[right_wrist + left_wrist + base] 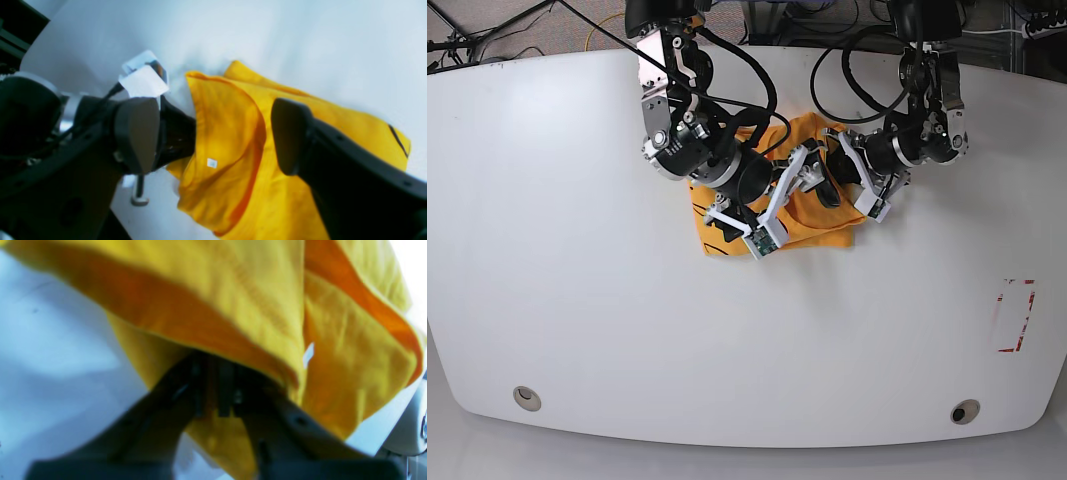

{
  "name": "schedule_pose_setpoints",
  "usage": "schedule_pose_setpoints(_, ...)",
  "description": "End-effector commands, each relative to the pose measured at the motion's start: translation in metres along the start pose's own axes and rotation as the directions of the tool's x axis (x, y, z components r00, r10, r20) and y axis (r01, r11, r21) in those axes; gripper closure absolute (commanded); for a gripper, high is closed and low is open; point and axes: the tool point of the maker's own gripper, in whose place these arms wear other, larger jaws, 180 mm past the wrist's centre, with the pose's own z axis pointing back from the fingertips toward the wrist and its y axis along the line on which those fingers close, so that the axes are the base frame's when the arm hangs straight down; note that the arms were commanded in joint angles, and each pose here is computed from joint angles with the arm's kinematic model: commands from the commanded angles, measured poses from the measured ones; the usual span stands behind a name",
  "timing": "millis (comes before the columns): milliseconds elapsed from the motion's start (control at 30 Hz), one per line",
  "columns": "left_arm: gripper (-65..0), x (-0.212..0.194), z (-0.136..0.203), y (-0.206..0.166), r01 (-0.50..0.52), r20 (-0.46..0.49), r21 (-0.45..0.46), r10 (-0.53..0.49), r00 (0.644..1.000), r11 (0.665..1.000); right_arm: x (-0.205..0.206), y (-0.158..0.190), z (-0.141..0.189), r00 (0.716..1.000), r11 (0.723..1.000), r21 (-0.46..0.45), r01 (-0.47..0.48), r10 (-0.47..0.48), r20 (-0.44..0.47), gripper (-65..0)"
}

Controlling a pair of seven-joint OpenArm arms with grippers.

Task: Fold the T-shirt properly
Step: 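Fold the right-held side over toward the left gripper, then release with the left gripper and press the folded bundle with the right gripper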

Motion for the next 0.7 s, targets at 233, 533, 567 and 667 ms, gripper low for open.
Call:
schedule_pose_setpoints(233,-20.3,0.020,0.005,-0.004,-0.008,0.057,-0.059,0.012,0.998,0.998,0.010,-0.017,0.017,0.996,0.999,0.020,0.034,-0.035,0.081,-46.6)
schedule_pose_setpoints(533,-30.0,0.060,0.027,0.005,-0.060,0.217,-0.111,0.083,0.973,0.992,0.011,-0.029,0.027,0.993,0.997,0.047,0.061,-0.065,0.094,-46.6)
schedule_pose_setpoints(567,-30.8,0.066,0.034,0.006,-0.046,0.234,-0.111,0.071,0.970,0.993,0.010,-0.030,0.028,0.994,0.997,0.043,0.056,-0.060,0.092,-46.6)
schedule_pose_setpoints(667,-32.1,0.078,0.048,0.008,-0.014,0.272,-0.114,0.044,0.961,0.993,0.014,-0.033,0.028,0.994,0.998,0.037,0.045,-0.048,0.096,-46.6)
